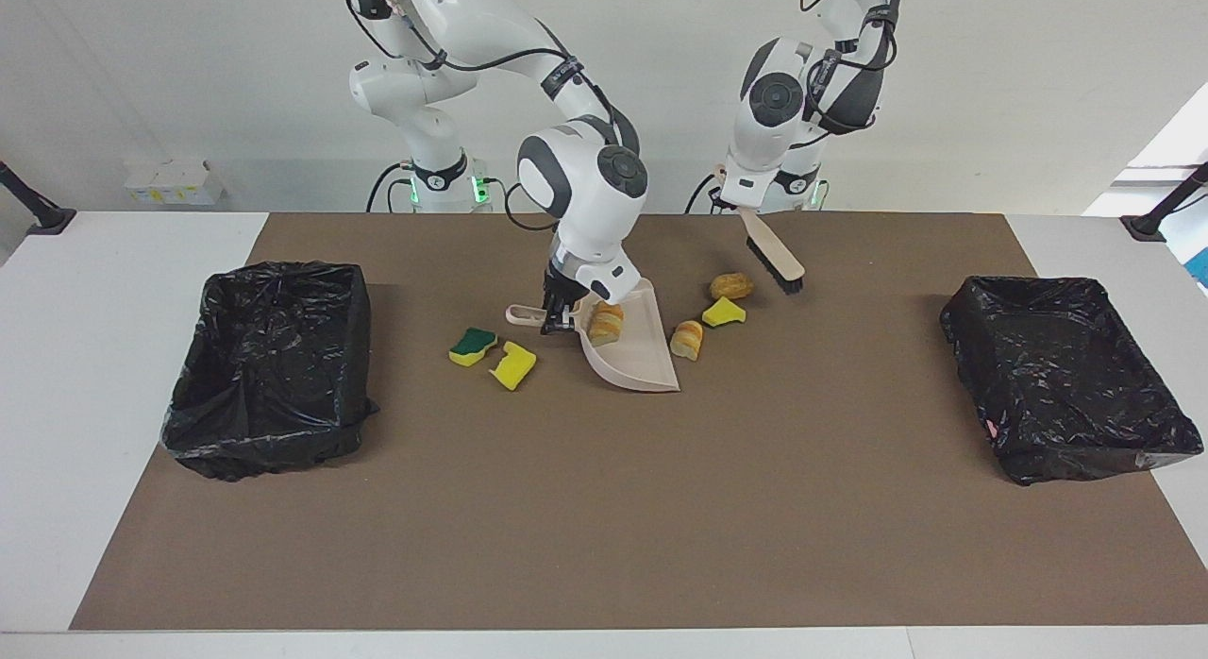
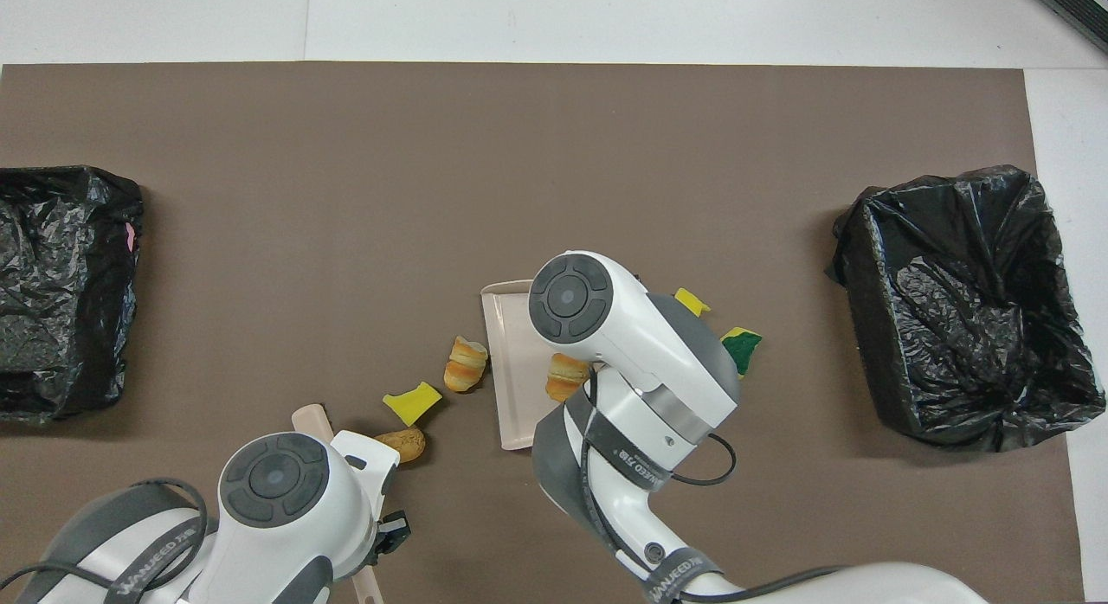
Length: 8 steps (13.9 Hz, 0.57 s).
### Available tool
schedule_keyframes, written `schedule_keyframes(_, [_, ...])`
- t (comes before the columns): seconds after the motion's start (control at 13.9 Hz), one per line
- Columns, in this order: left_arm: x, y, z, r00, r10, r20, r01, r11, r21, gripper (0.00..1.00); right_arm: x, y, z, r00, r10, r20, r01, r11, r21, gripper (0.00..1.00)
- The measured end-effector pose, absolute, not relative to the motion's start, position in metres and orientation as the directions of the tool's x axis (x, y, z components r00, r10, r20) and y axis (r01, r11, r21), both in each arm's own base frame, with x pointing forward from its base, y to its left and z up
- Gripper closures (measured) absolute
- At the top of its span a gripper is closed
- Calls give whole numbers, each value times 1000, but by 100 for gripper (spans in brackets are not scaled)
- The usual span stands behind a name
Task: Sweep and dump trash in bin
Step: 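Sweep remaining bread and sponge into the dustpan with the left gripper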
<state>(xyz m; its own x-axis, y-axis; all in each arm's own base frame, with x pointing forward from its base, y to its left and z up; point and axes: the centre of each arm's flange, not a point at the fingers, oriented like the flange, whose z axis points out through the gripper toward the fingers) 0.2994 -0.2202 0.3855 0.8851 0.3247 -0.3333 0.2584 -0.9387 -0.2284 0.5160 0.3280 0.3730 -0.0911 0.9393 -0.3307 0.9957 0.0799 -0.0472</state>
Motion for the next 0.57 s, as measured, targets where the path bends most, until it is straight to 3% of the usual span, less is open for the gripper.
schedule_keyframes(0.43, [338, -217, 330, 909, 263, -324, 231, -963, -135, 74, 510, 336, 369, -63, 940, -334, 998, 52, -40, 68])
schedule_keyframes(0.57, [358, -226, 330, 910, 278, -307, 263, -961, -88, 74, 504, 345, 368, -54, 940, -336, 998, 45, -32, 68])
